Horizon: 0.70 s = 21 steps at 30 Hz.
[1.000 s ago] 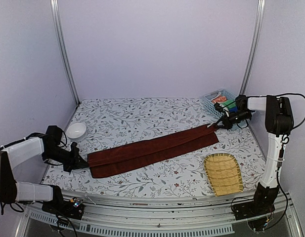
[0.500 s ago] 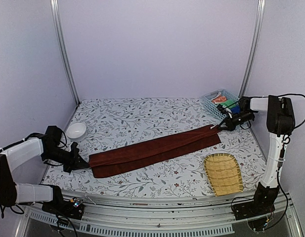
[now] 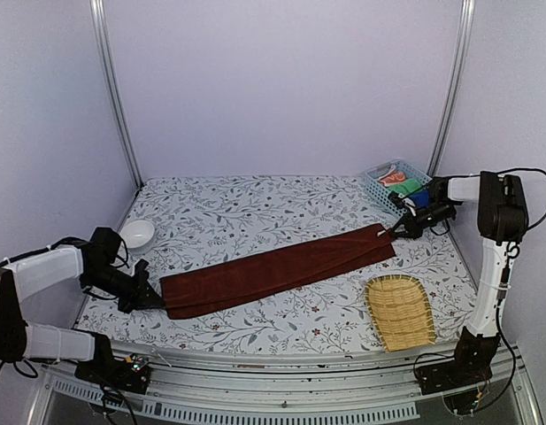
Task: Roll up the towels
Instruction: Fold the towel at the center of the board.
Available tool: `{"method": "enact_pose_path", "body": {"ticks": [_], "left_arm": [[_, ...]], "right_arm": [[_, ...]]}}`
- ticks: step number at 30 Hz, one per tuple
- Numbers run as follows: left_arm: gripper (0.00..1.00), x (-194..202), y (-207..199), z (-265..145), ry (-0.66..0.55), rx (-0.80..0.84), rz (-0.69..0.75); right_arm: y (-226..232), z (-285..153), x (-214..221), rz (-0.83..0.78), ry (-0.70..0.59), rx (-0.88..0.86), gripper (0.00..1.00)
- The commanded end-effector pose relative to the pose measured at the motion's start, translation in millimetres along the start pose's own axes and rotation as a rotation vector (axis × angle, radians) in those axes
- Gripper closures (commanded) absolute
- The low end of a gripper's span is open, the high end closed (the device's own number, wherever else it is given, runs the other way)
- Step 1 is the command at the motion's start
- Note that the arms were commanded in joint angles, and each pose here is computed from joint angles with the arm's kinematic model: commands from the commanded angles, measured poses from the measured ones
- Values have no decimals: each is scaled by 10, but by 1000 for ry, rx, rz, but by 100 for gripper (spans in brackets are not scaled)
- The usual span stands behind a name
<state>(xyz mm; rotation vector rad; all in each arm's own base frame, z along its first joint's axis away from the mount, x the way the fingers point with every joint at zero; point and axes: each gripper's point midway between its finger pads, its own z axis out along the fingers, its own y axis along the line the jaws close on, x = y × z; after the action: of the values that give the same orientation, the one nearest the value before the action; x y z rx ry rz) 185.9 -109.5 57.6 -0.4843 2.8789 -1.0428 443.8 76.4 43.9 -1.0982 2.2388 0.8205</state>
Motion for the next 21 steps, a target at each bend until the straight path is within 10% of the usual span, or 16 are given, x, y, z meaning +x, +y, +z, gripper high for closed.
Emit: {"method": "enact_pose_path", "body": {"ticks": [1,21], "left_arm": [[100,61,42,48,38,-38,0],[99,92,180,40,41,-113,-29]], "right_arm": [[56,18,157,-20,23,-16,90],[507,-161,466,-166,75,9,76]]}}
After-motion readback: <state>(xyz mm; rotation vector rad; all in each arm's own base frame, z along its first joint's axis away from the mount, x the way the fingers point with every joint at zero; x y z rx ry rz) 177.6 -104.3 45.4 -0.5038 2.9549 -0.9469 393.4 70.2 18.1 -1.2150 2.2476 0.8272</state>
